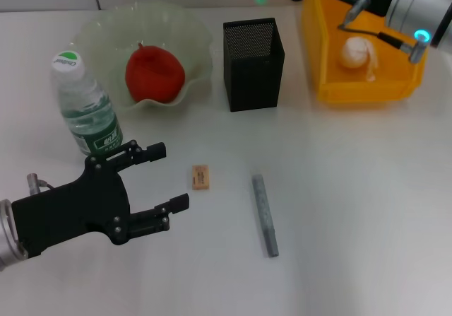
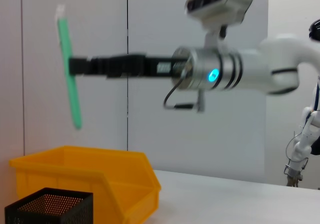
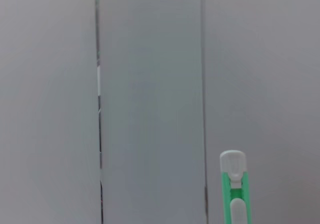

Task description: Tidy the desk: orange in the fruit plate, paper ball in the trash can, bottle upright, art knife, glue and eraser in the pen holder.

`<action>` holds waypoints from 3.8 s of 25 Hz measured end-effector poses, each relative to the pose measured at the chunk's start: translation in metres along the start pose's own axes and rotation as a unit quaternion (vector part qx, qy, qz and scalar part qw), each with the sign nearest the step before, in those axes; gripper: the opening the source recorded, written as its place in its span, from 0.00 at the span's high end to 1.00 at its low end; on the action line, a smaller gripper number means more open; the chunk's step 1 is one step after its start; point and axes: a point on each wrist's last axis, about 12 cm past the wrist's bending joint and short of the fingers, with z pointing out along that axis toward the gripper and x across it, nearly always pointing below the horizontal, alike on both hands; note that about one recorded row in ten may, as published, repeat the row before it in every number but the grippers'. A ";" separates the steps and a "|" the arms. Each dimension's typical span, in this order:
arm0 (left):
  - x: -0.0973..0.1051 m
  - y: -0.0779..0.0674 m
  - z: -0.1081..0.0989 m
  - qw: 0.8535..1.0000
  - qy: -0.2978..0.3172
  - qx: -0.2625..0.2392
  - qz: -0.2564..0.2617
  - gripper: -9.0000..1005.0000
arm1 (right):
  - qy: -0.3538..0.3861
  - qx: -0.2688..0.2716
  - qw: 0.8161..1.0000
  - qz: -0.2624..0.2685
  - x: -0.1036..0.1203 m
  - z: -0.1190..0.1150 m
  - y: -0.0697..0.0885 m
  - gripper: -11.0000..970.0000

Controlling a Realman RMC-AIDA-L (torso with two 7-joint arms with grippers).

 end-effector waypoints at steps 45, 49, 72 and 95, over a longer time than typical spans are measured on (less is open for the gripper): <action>-0.115 0.026 0.126 0.912 0.381 0.082 0.130 0.21 | 0.388 -0.173 0.900 0.099 0.057 -0.145 0.025 0.29; -0.113 0.040 0.145 0.888 0.426 0.092 0.148 0.22 | 0.431 -0.170 0.881 0.099 0.050 -0.142 0.025 0.29; -0.090 0.066 0.168 0.859 0.487 0.090 0.128 0.26 | 0.361 -0.211 0.907 0.041 0.067 -0.139 0.030 0.30; -0.073 0.071 0.168 0.854 0.500 0.084 0.117 0.31 | 0.358 -0.209 0.909 0.046 0.066 -0.139 0.029 0.31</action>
